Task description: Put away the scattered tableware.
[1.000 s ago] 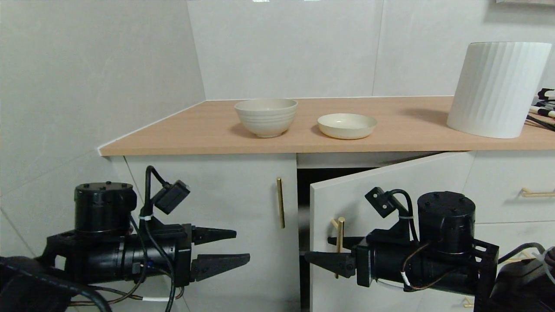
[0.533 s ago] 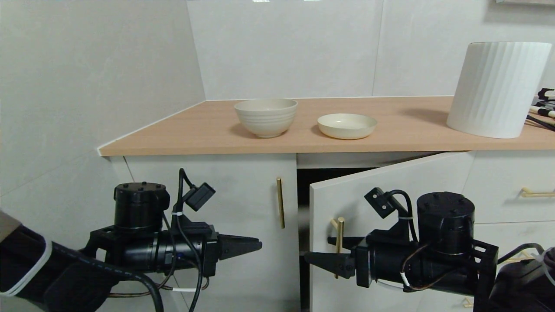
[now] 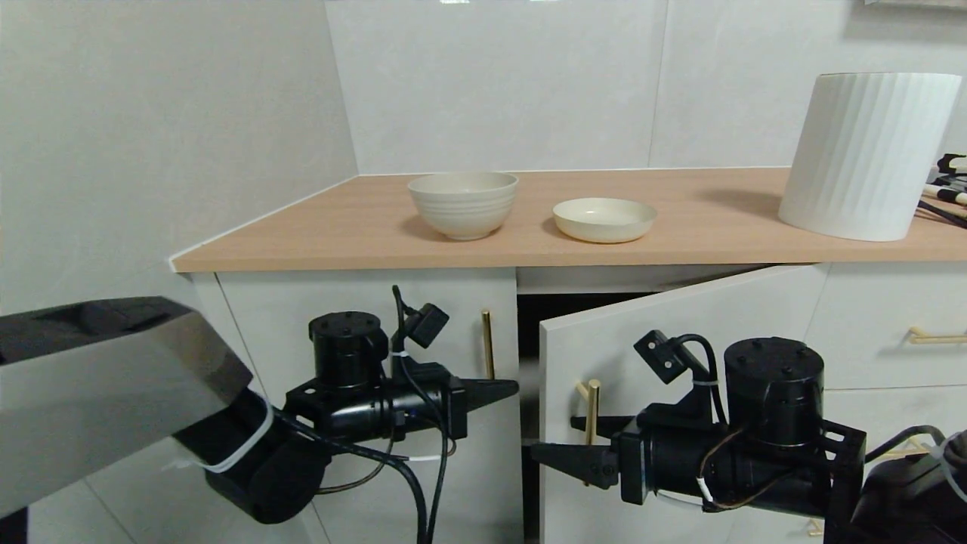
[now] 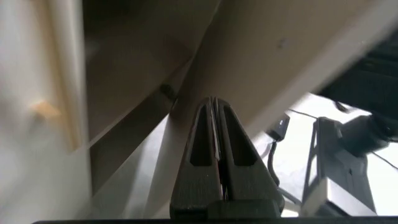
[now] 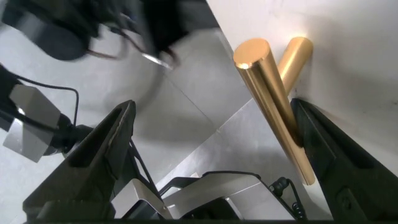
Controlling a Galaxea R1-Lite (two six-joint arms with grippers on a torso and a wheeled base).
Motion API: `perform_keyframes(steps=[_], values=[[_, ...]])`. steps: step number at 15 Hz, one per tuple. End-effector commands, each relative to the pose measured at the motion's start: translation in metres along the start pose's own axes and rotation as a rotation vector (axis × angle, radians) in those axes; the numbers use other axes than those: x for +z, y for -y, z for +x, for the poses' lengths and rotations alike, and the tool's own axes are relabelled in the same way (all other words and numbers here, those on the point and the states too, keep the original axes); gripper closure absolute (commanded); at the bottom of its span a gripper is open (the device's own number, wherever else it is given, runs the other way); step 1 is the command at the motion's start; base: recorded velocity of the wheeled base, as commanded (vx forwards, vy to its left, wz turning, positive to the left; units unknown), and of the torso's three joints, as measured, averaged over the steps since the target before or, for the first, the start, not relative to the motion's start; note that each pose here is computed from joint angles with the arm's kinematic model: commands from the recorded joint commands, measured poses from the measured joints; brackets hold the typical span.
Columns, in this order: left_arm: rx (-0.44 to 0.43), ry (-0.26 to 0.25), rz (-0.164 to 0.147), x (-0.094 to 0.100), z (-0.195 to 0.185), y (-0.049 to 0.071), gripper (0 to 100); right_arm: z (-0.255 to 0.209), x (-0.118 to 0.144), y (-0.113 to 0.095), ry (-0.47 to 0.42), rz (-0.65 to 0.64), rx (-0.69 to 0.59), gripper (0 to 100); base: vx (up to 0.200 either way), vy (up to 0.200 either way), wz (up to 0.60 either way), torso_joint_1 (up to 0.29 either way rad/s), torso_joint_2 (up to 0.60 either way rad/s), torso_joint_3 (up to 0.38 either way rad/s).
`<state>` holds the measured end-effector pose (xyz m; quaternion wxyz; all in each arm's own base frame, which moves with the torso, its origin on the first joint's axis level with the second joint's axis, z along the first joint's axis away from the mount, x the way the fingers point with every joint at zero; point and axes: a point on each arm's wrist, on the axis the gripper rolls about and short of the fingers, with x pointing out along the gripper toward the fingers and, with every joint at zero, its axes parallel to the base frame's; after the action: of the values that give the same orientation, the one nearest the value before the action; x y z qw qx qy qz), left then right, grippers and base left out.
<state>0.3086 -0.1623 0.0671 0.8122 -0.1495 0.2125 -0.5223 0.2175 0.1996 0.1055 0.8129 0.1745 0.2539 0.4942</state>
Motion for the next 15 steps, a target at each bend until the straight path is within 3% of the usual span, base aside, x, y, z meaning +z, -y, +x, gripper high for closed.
perform_keyframes(steps=[1,3,8,15], values=[[0.005,-0.011,-0.037,-0.028,0.037,-0.019,100,-0.001,-0.001,0.000,-0.004,0.002,-0.001,0,0.000,0.000,0.00,0.000,0.00,0.000],[0.002,-0.008,-0.047,-0.028,0.039,-0.017,100,-0.002,-0.001,-0.001,-0.004,0.002,-0.001,0,0.000,0.000,0.00,0.000,0.00,0.000],[-0.045,0.000,-0.013,-0.031,0.057,0.000,100,-0.002,-0.002,0.000,-0.004,0.001,-0.003,0,0.000,0.000,0.00,0.000,0.00,0.000],[-0.067,0.029,0.008,-0.028,0.063,0.009,100,-0.032,-0.001,0.013,0.033,0.020,-0.095,0,0.000,0.000,0.00,0.000,0.00,0.000]])
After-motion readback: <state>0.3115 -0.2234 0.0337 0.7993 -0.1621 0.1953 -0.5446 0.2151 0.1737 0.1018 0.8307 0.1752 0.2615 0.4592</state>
